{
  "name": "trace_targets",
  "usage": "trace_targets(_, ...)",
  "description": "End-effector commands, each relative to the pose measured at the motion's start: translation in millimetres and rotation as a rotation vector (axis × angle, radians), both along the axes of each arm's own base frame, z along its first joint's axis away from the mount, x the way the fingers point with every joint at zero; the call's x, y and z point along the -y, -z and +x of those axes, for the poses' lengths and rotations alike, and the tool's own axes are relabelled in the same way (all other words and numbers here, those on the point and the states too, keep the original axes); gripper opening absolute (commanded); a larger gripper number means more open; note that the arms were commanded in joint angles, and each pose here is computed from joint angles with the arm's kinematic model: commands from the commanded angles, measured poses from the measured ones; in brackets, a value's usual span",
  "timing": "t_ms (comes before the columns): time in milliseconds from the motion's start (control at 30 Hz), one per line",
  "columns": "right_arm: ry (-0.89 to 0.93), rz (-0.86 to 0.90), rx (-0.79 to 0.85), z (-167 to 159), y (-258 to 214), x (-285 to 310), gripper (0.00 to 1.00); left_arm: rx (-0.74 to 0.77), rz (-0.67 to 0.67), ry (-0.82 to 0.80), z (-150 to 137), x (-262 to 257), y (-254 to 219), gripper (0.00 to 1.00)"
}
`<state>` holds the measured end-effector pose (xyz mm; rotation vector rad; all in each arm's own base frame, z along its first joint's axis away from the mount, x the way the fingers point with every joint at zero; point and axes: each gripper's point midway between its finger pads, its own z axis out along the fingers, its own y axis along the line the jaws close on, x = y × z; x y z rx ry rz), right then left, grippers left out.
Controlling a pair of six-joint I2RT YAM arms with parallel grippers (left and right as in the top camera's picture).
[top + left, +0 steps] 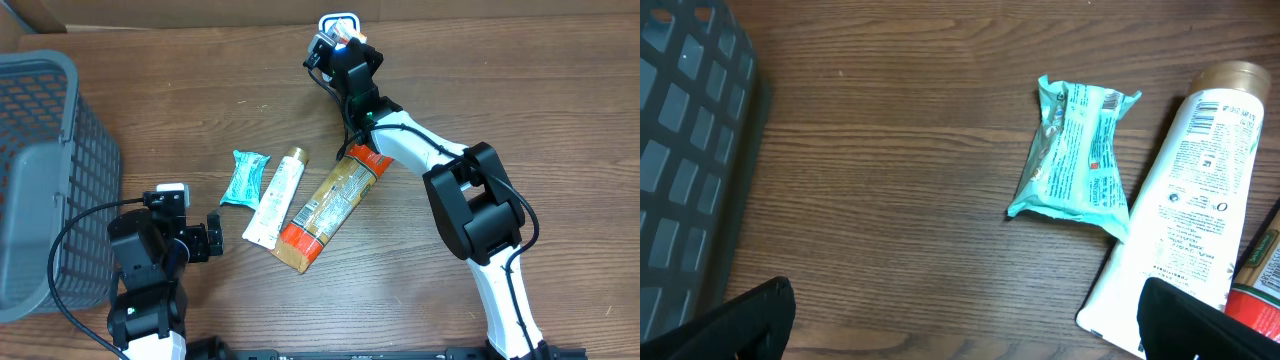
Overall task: Scan the item barcode
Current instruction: 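Lift the tissue pack and hold it in front of the scanner, then carry the tissue pack to the right and set it down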
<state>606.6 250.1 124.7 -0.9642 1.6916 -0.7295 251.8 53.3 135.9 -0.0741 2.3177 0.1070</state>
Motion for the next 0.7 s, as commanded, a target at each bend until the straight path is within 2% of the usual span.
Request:
trace_targets(0, 0.007, 0.015, 0.037, 3, -17, -5, 0.03, 0.000, 0.004, 0.018, 0, 1, 1, 1.00)
trace_targets(200, 0.040, 0.022, 0.052, 1, -24, -1, 0.03, 0.000, 0.004, 0.018, 0, 1, 1, 1.00)
trace_targets(367, 0.070, 0.105, 0.040, -11, -55, 0, 0.03, 0.000, 0.004, 0.018, 0, 1, 1, 1.00)
trace_targets(467, 0.026, 0.210, -0.024, -27, -77, -6, 0.03, 0.000, 0.004, 0.018, 0, 1, 1, 1.00)
trace_targets(667, -0.002, 0.554, -0.208, -77, -131, -1, 0.03, 0.000, 0.004, 0.018, 0, 1, 1, 1.00)
